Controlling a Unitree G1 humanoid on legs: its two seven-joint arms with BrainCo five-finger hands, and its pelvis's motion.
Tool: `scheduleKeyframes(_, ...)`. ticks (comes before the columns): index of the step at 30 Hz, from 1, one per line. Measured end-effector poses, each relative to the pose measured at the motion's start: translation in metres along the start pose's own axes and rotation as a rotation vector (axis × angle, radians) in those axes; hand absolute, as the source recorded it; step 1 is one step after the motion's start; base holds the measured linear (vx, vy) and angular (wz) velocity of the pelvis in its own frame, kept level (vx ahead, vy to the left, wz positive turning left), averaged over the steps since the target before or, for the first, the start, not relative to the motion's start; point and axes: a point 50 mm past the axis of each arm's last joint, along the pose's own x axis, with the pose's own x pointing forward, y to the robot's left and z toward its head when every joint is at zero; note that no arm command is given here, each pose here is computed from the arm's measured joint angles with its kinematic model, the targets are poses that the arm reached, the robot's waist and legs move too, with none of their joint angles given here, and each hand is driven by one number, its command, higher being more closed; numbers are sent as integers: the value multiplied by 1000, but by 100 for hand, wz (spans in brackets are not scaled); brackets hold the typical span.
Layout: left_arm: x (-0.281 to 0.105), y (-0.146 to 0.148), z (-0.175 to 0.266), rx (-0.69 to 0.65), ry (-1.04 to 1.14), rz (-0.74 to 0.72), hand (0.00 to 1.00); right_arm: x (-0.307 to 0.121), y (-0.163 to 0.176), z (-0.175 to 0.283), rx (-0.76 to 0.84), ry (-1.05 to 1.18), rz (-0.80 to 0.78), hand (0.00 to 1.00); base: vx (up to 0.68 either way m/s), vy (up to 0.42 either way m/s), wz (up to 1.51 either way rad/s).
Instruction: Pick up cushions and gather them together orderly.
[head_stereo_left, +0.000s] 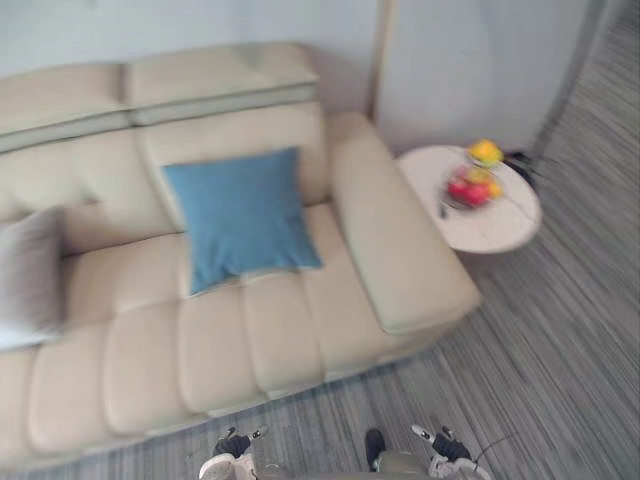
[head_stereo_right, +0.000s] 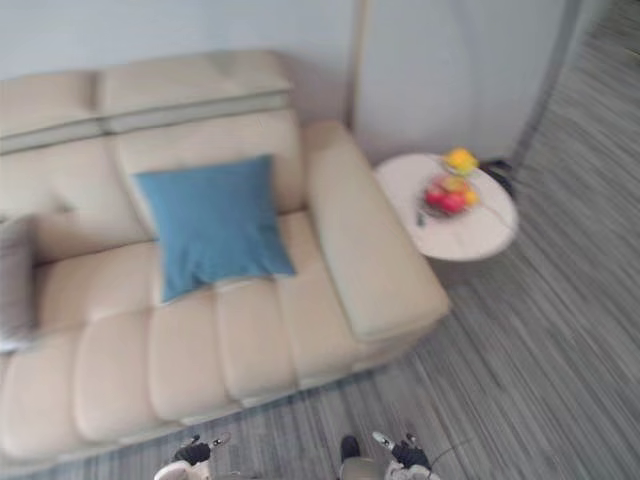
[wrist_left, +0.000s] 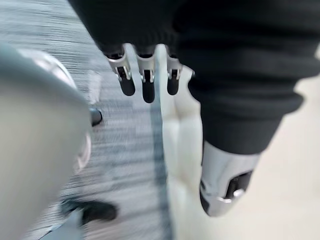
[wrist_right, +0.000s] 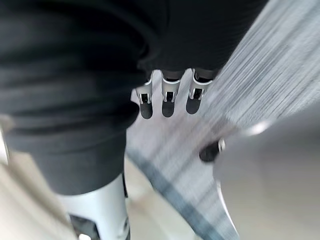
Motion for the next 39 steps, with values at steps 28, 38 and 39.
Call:
scheduleKeyframes(28,0,-2,13,-173,-73,-17,0,-3,-3,-16,0,58,-2,0,195,-46,-127)
scheduleKeyframes(38,1,2,-3,-48,17,-26,0,3,-15,0,43,38,-50,0,228,-12,-104)
scheduleKeyframes(39,-1,-3,-10,-35,41,-37,0,3,-28,3,61,33,-89,0,266,-173,-77)
